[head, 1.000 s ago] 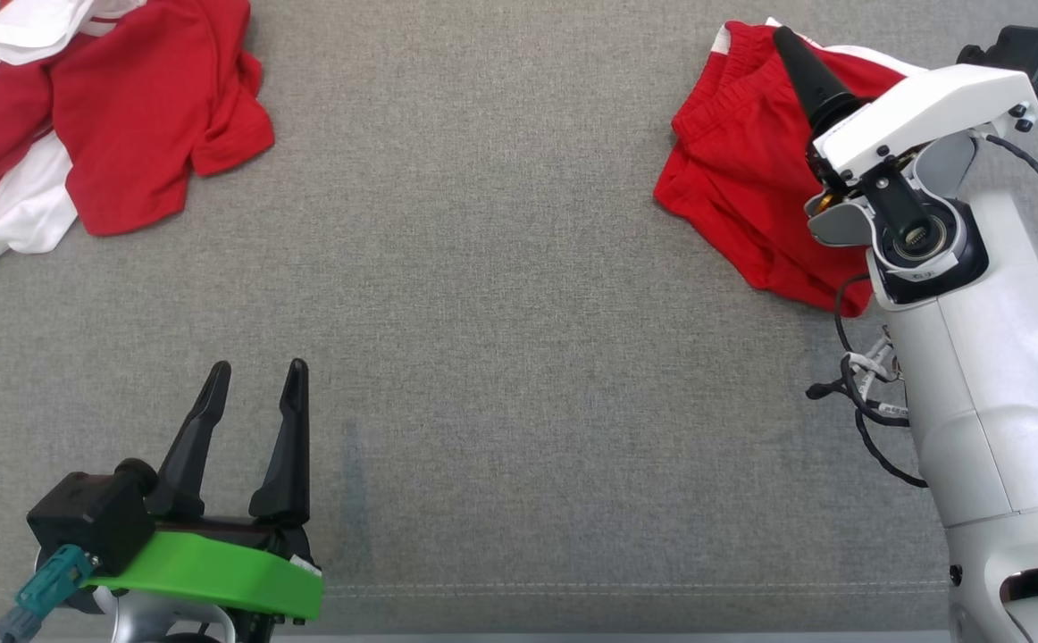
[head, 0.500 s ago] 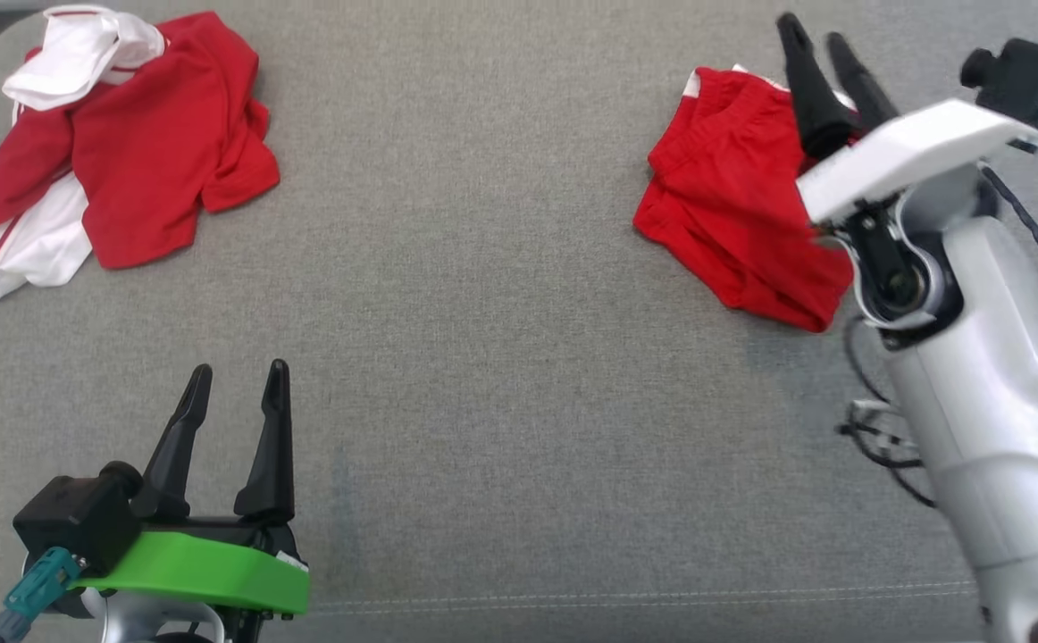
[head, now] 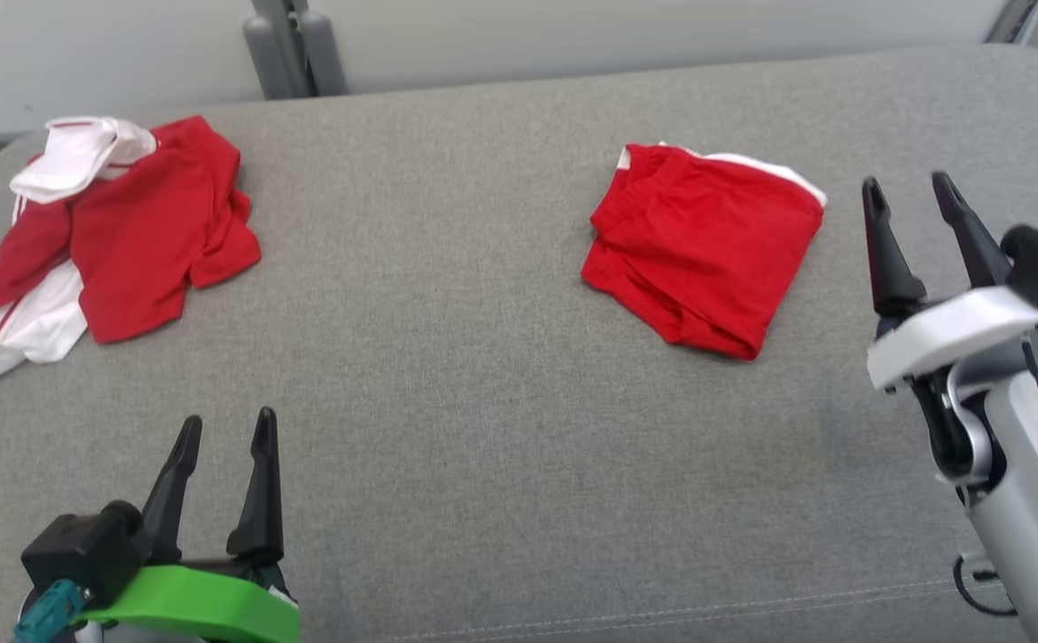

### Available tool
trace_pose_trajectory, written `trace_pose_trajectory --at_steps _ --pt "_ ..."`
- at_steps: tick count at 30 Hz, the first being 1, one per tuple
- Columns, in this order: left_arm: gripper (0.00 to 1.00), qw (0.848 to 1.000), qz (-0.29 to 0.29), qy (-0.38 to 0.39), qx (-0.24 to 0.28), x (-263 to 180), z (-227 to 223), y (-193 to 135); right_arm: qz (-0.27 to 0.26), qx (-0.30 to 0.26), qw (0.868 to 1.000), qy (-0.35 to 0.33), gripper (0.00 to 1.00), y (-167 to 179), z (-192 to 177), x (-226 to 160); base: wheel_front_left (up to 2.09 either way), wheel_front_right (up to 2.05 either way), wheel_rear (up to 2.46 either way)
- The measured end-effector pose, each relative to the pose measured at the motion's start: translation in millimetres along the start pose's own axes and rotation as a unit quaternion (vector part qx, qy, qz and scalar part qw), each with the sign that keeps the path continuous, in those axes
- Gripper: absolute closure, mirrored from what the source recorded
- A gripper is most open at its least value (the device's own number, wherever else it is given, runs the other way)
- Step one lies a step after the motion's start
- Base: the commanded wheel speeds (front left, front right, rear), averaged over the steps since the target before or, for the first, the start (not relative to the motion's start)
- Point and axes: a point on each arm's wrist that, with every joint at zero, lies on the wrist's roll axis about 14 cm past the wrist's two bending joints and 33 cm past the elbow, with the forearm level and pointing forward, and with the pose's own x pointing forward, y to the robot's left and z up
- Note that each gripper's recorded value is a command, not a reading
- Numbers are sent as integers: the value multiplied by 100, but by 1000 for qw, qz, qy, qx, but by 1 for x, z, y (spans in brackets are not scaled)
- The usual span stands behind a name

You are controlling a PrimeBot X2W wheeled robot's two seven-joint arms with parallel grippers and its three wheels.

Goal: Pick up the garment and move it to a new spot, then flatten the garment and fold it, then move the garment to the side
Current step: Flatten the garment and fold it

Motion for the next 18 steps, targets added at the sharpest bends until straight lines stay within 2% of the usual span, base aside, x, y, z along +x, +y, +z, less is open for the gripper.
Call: trace_pose_trajectory --at_steps 7,13,18 --pt "0 1000 -2 5 16 -21 -6 -1 -51 -20 998 -1 0 -25 0 -48 0 0 0" --pt "0 1000 -7 -6 30 -33 -1 -2 -101 -38 994 29 0 -53 -20 -99 0 0 0" --pt "0 999 -10 -19 39 -38 5 -2 -131 -38 990 25 0 -69 -19 -123 0 0 0"
